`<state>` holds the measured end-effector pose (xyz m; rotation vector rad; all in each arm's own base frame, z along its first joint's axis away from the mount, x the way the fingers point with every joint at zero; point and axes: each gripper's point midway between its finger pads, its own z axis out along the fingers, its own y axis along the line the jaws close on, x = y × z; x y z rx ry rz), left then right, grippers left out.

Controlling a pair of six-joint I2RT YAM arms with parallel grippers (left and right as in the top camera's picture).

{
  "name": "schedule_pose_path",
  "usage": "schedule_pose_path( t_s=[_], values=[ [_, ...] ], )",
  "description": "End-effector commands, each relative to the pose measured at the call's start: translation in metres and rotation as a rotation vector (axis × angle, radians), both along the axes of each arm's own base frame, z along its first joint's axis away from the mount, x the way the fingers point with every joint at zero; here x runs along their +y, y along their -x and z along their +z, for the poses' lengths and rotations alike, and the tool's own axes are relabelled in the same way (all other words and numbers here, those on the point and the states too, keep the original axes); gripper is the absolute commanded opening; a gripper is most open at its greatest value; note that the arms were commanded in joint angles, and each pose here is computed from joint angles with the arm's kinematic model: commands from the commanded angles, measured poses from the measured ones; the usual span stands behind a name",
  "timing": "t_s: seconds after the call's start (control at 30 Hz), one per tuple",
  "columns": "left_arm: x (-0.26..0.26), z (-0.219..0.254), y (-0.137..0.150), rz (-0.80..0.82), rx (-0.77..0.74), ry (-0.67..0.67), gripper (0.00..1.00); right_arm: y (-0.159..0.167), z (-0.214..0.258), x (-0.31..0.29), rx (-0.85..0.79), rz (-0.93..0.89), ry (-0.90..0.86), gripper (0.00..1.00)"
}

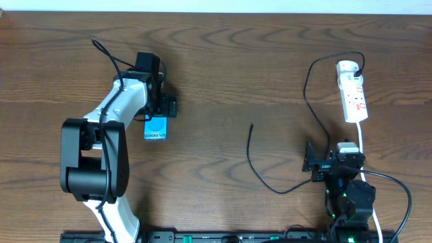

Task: Plug charger to phone and switch on socket
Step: 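Lower the left gripper onto the phone's top edge, then close the left gripper on the phone's top edge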

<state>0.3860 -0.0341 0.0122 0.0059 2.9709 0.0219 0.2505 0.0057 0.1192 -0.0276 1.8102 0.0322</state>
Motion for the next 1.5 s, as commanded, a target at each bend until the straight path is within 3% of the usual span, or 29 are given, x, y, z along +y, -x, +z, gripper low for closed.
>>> schedule_pose_path(
  t_s=[0.0, 0.37, 1.47],
  values=[
    [0.003, -0.010, 0.006, 0.001, 0.025, -0.015, 0.98, 0.000, -0.001, 0.002, 0.004, 0.004, -0.012, 0.99],
    [0.004, -0.031, 0.013, 0.000, 0.082, -0.020, 0.98, 0.000, -0.001, 0.002, 0.005, 0.004, -0.012, 0.99],
    [-0.007, -0.031, 0.020, -0.007, 0.113, 0.043, 0.98, 0.000, -0.001, 0.002, 0.004, 0.004, -0.012, 0.99]
  ],
)
